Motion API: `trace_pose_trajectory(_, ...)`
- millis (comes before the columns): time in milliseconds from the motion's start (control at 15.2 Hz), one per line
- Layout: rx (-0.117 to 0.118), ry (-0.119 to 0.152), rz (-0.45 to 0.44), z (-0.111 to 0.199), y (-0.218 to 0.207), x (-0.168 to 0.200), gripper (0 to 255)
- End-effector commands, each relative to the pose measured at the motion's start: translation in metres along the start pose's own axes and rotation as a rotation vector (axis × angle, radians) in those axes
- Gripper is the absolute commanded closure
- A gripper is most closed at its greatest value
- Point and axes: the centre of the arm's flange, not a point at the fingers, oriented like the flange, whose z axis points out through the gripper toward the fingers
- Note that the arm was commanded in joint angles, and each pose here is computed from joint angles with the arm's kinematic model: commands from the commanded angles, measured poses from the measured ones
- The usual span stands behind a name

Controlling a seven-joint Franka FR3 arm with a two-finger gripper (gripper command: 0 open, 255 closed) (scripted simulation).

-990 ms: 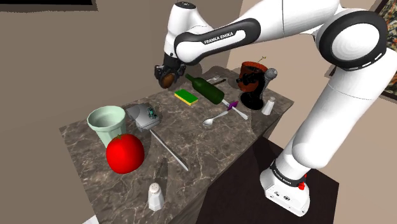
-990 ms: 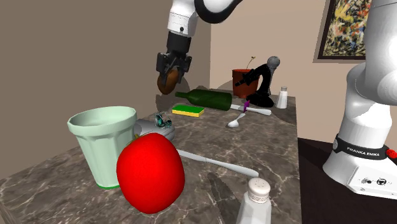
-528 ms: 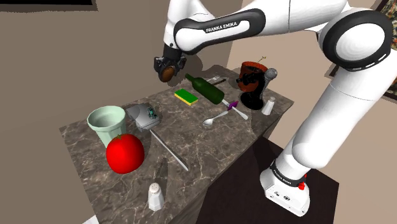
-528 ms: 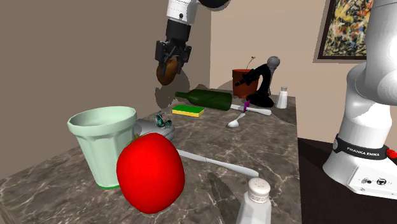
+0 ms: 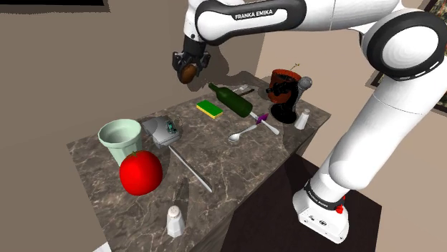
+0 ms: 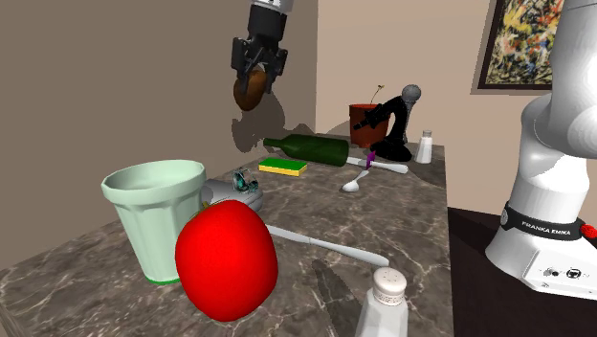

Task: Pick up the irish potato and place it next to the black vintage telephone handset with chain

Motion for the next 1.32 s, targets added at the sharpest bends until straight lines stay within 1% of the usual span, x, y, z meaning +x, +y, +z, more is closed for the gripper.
trace_pose_trajectory(0, 0.0, 0.0, 0.0, -0.01, 0.0, 0.003, 255)
trace_pose_trajectory(1122, 0.0, 0.0, 0.0, -0.096, -0.005, 0.028, 255)
trace_pose_trajectory(1254, 0.0, 0.0, 0.0, -0.098, 0.021, 0.026, 255)
